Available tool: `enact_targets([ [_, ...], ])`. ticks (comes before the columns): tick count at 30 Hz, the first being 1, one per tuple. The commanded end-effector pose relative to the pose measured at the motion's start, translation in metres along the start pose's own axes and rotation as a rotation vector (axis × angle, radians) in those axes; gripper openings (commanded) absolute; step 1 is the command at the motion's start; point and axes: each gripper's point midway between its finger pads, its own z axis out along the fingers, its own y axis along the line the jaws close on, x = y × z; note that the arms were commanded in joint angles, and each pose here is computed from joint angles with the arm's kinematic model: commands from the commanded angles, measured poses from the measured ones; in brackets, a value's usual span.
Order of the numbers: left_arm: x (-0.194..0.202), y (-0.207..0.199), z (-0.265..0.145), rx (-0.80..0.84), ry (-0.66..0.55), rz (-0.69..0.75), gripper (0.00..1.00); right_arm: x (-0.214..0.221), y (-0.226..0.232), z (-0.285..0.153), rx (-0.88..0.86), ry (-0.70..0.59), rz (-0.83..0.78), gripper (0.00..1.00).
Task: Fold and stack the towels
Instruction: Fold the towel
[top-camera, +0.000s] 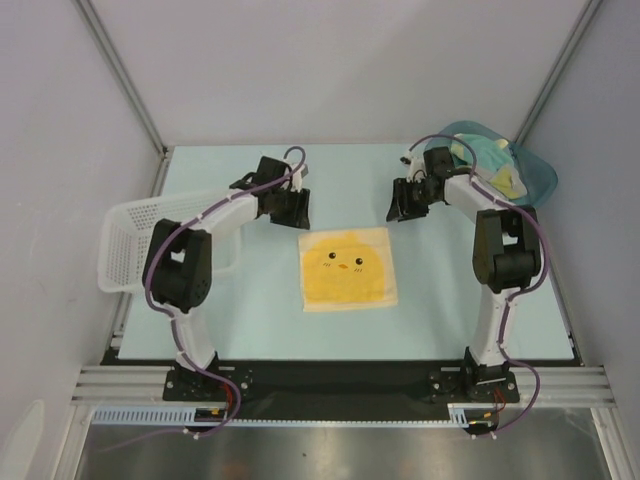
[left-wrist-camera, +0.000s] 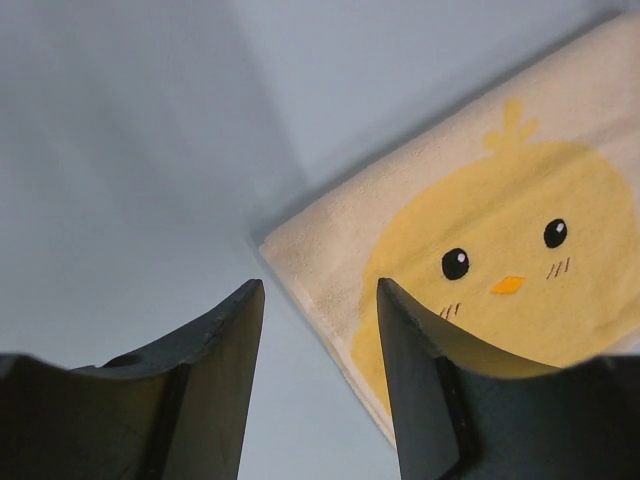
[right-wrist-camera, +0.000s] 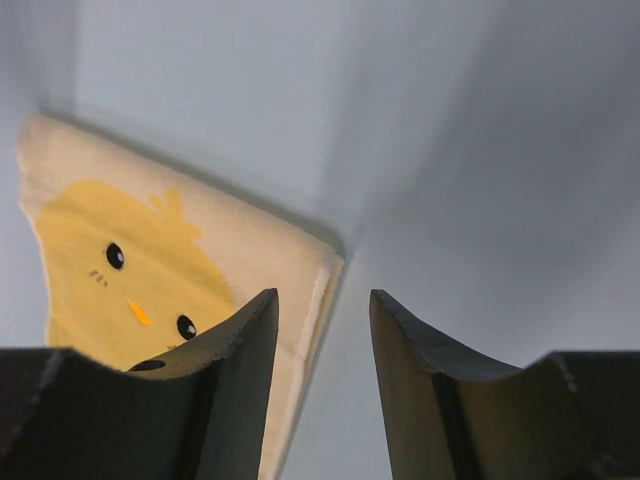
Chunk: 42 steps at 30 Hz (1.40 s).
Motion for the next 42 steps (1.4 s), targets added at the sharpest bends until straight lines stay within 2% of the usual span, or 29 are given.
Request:
enact_targets([
  [1,-0.015,-0.005,0.004,0.042,-0.019,0.07,0.55,0.003,0.009,0.002,-0.094,0.055,-0.134,0.47],
  [7,0.0,0.012,0.025,-0.012,0.058,0.08,0.55,0.012,-0.006,0.021,-0.12,0.133,-0.166,0.47],
  [14,0.004,0.013,0.037,0.005,0.08,0.09,0.55,0.021,-0.006,0.038,-0.19,0.155,-0.149,0.44],
  [23,0.003,0.019,0.041,-0.014,0.095,0.115,0.53,0.02,-0.006,0.042,-0.213,0.149,-0.157,0.32],
  [31,0.006,0.015,0.047,0.023,0.113,0.113,0.41,0.017,-0.007,0.044,-0.214,0.141,-0.161,0.31],
  [34,0.004,0.016,0.049,0.017,0.113,0.114,0.33,0.016,-0.006,0.045,-0.22,0.138,-0.156,0.32],
  [37,0.002,0.017,0.051,0.014,0.113,0.106,0.14,0.013,-0.005,0.045,-0.223,0.129,-0.156,0.23],
  [39,-0.005,0.015,0.052,0.016,0.097,0.104,0.0,0.011,-0.007,0.046,-0.206,0.123,-0.162,0.1],
  [41,-0.015,0.014,0.05,0.018,0.068,0.103,0.0,0.004,-0.012,0.043,-0.176,0.1,-0.165,0.0],
  [42,-0.02,0.013,0.048,0.02,0.055,0.104,0.0,0.0,-0.013,0.041,-0.164,0.087,-0.158,0.0],
])
